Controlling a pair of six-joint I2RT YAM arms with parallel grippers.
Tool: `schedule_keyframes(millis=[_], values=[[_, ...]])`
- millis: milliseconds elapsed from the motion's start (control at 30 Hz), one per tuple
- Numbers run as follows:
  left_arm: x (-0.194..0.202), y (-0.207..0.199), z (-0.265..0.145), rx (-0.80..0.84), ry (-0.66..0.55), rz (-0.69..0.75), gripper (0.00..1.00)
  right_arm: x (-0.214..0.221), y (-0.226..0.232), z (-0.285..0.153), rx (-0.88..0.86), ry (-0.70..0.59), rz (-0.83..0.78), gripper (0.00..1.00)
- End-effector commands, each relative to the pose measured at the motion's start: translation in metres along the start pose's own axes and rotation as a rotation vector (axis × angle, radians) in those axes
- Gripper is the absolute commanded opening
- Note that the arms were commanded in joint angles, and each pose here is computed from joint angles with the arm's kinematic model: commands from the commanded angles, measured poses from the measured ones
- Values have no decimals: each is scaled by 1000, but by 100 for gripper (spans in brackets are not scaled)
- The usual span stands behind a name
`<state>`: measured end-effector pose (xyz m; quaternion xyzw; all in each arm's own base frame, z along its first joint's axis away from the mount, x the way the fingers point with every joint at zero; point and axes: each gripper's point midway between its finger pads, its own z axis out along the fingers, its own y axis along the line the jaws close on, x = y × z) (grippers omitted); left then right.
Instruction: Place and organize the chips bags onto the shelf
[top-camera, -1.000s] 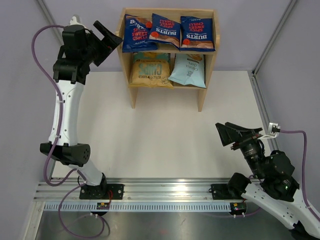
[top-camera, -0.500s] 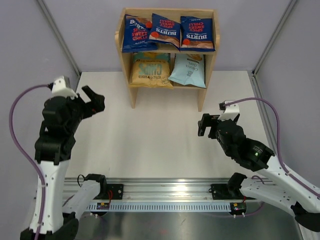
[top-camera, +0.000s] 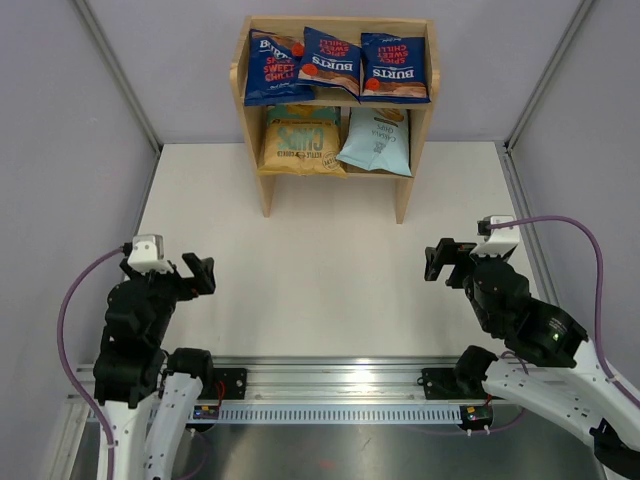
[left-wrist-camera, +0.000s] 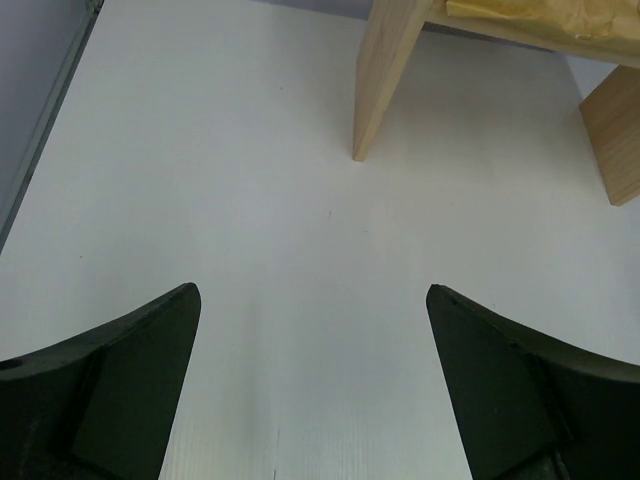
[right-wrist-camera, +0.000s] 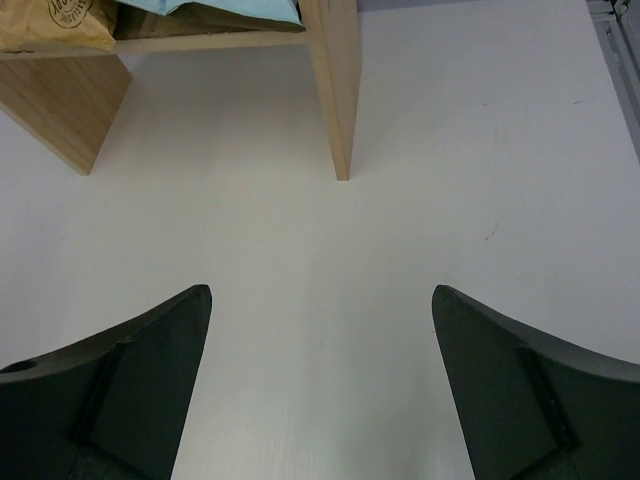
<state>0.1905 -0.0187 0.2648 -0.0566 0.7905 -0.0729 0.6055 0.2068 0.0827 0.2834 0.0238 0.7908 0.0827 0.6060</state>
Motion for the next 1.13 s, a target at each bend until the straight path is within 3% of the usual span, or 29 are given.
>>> schedule_keyframes(millis=[0, 33, 133, 633, 1100], values=[[-13, -14, -8, 109, -152, 63, 99, -2, -9, -8, 14, 8, -15, 99], [-18, -17, -16, 129, -217, 65, 99, -2, -12, -11, 19, 12, -17, 100], [-6, -17, -15, 147, -238, 51, 99, -4, -18, -16, 24, 4, -4, 99], [1, -22, -16, 180, -231, 31, 99, -5, -35, -21, 39, -100, 32, 99], [4, -22, -10, 171, -198, 29, 99, 3, -31, -9, 98, -45, 14, 100]])
